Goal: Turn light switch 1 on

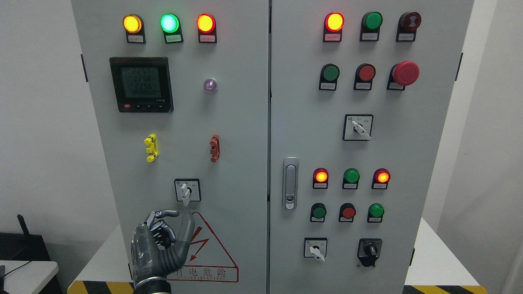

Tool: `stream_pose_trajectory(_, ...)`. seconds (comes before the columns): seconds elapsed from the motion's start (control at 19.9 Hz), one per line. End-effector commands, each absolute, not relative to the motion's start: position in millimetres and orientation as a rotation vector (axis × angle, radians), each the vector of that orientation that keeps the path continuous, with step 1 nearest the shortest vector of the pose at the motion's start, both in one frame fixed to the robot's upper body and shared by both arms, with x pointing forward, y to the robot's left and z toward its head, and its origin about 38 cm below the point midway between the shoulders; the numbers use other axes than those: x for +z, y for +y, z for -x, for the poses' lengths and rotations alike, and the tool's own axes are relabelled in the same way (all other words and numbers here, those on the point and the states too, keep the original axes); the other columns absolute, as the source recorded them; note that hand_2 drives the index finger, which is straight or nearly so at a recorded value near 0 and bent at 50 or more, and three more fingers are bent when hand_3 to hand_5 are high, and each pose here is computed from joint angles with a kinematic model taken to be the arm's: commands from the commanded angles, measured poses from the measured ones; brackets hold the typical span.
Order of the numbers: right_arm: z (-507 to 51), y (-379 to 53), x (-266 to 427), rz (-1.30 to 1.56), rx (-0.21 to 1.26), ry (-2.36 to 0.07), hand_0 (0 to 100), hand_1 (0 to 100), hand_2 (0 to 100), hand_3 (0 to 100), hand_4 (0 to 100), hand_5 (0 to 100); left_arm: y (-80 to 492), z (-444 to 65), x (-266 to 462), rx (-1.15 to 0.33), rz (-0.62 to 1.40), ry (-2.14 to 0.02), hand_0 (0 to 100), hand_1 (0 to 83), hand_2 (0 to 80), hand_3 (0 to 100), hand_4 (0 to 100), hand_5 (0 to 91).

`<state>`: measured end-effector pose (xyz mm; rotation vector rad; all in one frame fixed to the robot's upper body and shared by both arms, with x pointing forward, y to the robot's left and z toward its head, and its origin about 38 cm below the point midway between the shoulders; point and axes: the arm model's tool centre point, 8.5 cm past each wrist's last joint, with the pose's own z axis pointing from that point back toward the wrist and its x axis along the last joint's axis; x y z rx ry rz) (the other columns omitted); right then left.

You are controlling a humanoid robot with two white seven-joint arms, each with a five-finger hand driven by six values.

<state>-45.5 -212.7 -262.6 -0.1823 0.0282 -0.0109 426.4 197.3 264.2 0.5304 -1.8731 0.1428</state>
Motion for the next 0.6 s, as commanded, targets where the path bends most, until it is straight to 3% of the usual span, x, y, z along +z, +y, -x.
stream_pose_trajectory(0.0, 45, -211, -263, 0.179, 0.016, 0.025, 12, 39, 0, 0, 0, 0, 194, -431, 264, 0.143, -0.533, -1.861, 23, 60.0, 46.5, 98, 99, 87.8)
stream_pose_trajectory(0.55, 45, -211, -263, 0.179, 0.016, 0.025, 12, 39, 0, 0, 0, 0, 194, -436, 280, 0.158, -0.536, -1.875, 22, 59.1, 47.1, 98, 100, 87.9)
